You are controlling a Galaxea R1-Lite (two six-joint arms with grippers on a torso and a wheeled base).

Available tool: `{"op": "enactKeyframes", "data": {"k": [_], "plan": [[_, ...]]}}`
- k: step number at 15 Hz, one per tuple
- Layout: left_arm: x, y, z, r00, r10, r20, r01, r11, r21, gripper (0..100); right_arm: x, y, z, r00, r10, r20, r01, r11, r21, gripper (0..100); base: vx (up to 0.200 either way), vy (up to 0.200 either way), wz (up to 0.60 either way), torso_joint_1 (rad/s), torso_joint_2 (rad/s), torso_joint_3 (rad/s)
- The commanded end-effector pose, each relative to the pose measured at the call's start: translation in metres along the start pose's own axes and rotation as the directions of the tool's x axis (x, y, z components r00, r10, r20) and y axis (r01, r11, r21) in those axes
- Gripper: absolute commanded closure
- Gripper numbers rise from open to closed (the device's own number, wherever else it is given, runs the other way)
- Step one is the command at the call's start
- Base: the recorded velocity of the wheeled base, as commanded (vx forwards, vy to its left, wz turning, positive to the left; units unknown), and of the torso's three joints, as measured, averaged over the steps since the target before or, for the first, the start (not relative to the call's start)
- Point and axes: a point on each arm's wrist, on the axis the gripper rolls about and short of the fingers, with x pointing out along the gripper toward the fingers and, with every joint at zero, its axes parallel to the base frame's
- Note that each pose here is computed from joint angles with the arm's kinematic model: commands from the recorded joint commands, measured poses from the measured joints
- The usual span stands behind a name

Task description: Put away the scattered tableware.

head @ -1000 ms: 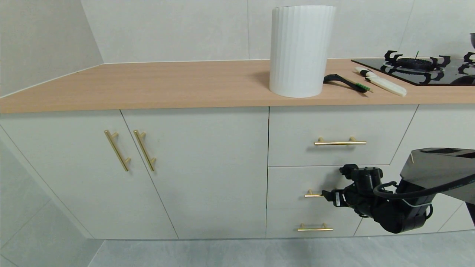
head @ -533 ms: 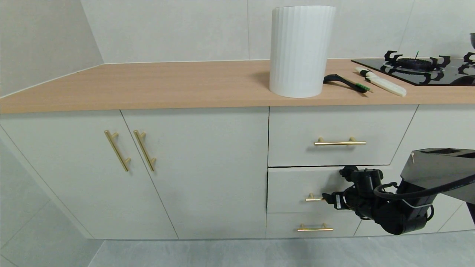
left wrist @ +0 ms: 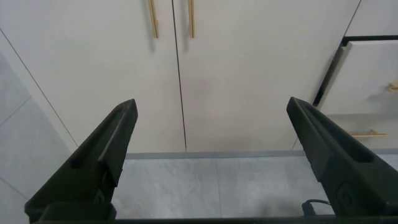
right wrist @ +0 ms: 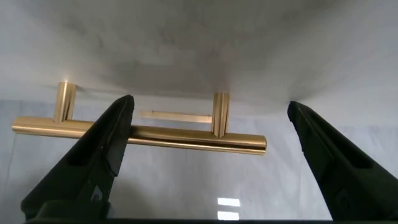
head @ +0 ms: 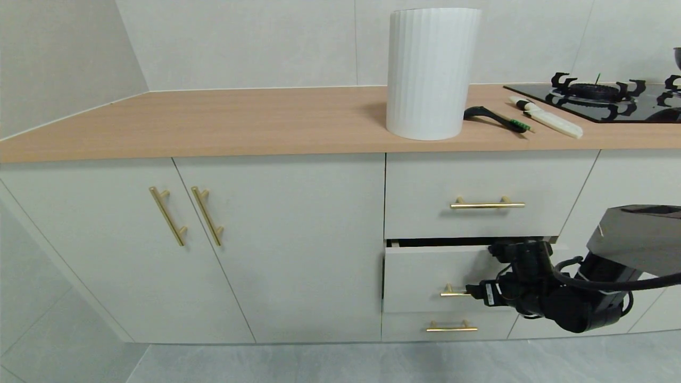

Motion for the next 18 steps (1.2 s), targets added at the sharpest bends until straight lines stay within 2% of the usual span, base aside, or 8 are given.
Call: {"op": "enactKeyframes", "data": {"k": [1, 4, 6, 8, 10, 15, 18], "plan": [[0.0, 0.0, 0.0, 1.0, -0.001, -0.001, 0.001, 1.0, 0.0, 0, -0.049, 0.003, 0.029, 0.999, 0.025, 0.025, -0.025, 1.0, -0.004, 0, 0.0, 0.0, 0.0, 0.0, 0.0, 0.0], [0.0, 0.0, 0.0, 1.0, 0.0, -0.001, 0.0, 1.0, 0.0, 0, -0.11, 0.019, 0.048, 0.995, 0.096, 0.035, -0.094, 0.995, -0.044, 0, 0.0, 0.0, 0.0, 0.0, 0.0, 0.0], [0.0, 0.0, 0.0, 1.0, 0.0, -0.001, 0.0, 1.0, 0.0, 0, -0.148, 0.031, 0.057, 0.985, 0.144, 0.095, -0.137, 0.988, -0.074, 0, 0.0, 0.0, 0.0, 0.0, 0.0, 0.0], [0.0, 0.0, 0.0, 1.0, 0.0, -0.001, 0.0, 1.0, 0.0, 0, -0.164, 0.038, 0.06, 0.976, 0.165, 0.139, -0.153, 0.984, -0.088, 0, 0.0, 0.0, 0.0, 0.0, 0.0, 0.0], [0.0, 0.0, 0.0, 1.0, 0.0, -0.001, 0.0, 1.0, 0.0, 0, -0.161, 0.04, 0.06, 0.976, 0.168, 0.14, -0.157, 0.984, -0.088, 0, 0.0, 0.0, 0.0, 0.0, 0.0, 0.0], [0.0, 0.0, 0.0, 1.0, 0.0, -0.001, 0.0, 1.0, 0.0, 0, -0.11, 0.045, 0.05, 0.979, 0.123, 0.165, -0.114, 0.991, -0.063, 0, 0.0, 0.0, 0.0, 0.0, 0.0, 0.0], [0.0, 0.0, 0.0, 1.0, 0.0, -0.001, 0.0, 1.0, 0.0, 0, -0.081, 0.044, 0.046, 0.971, 0.065, 0.23, -0.058, 0.998, -0.037, 0, 0.0, 0.0, 0.0, 0.0, 0.0, 0.0]]}}
